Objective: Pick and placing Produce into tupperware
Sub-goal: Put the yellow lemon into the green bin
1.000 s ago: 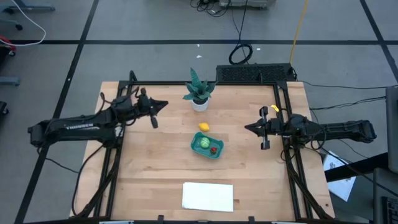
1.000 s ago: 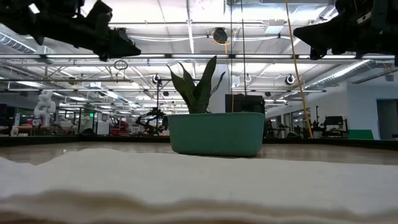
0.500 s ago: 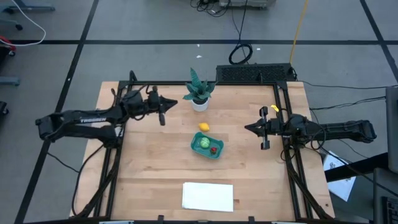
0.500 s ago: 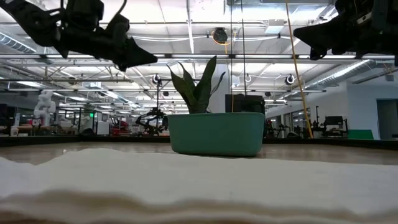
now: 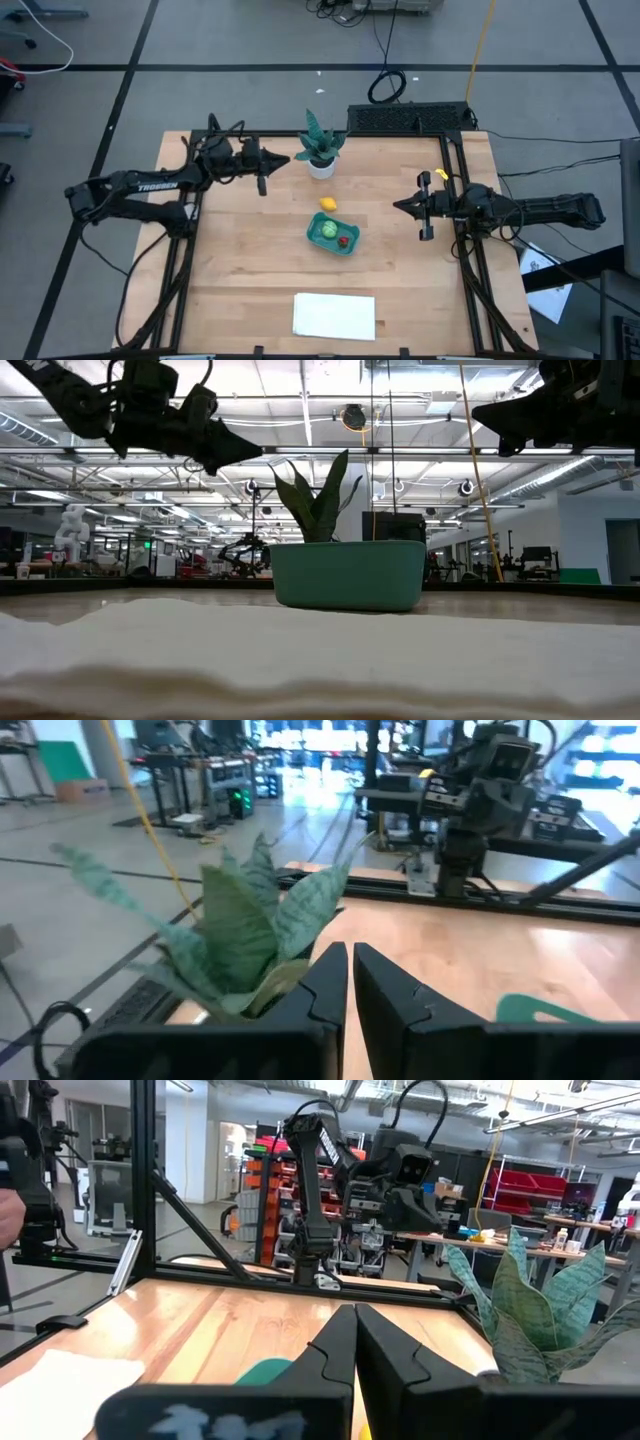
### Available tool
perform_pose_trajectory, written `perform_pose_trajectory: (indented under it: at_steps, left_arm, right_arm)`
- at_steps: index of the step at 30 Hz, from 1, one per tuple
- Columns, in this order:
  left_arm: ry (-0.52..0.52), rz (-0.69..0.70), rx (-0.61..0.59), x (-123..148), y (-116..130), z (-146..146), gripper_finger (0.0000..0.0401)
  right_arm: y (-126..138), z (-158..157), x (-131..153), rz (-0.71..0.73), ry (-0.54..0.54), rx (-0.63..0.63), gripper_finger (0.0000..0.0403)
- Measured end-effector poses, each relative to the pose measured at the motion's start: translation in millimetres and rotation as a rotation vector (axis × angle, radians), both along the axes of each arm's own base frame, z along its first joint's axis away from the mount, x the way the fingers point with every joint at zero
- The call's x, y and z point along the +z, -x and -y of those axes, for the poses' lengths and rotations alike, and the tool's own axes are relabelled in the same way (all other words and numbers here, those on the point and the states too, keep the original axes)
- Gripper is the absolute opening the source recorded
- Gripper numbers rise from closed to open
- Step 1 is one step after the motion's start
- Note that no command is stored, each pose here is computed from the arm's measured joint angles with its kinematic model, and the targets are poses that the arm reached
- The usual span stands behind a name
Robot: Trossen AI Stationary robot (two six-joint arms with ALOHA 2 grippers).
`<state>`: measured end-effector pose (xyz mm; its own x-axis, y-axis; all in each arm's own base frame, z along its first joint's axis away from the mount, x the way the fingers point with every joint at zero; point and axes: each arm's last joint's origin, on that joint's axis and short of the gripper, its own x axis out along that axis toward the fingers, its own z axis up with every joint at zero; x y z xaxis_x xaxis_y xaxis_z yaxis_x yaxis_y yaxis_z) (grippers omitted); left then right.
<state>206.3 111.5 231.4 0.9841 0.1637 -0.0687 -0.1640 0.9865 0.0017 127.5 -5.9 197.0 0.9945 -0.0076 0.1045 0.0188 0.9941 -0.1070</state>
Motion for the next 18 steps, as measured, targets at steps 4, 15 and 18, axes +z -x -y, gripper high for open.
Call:
perform_pose_trajectory:
  at_steps: [4, 15, 18]
  left_arm:
    - [0.012, -0.045, -0.032, 14, -13, -4, 0.0026]
    - [-0.03, -0.247, -0.158, 25, -65, -16, 0.0026]
    - [-0.012, -0.287, -0.168, 25, -76, -22, 0.0026]
  right_arm:
    - [0, 0, 0, 0.0, 0.008, -0.001, 0.0]
    - [0, 0, -1, -0.009, 0.01, -0.001, 0.0]
    - [0, 0, -1, -0.014, 0.011, -0.002, 0.0]
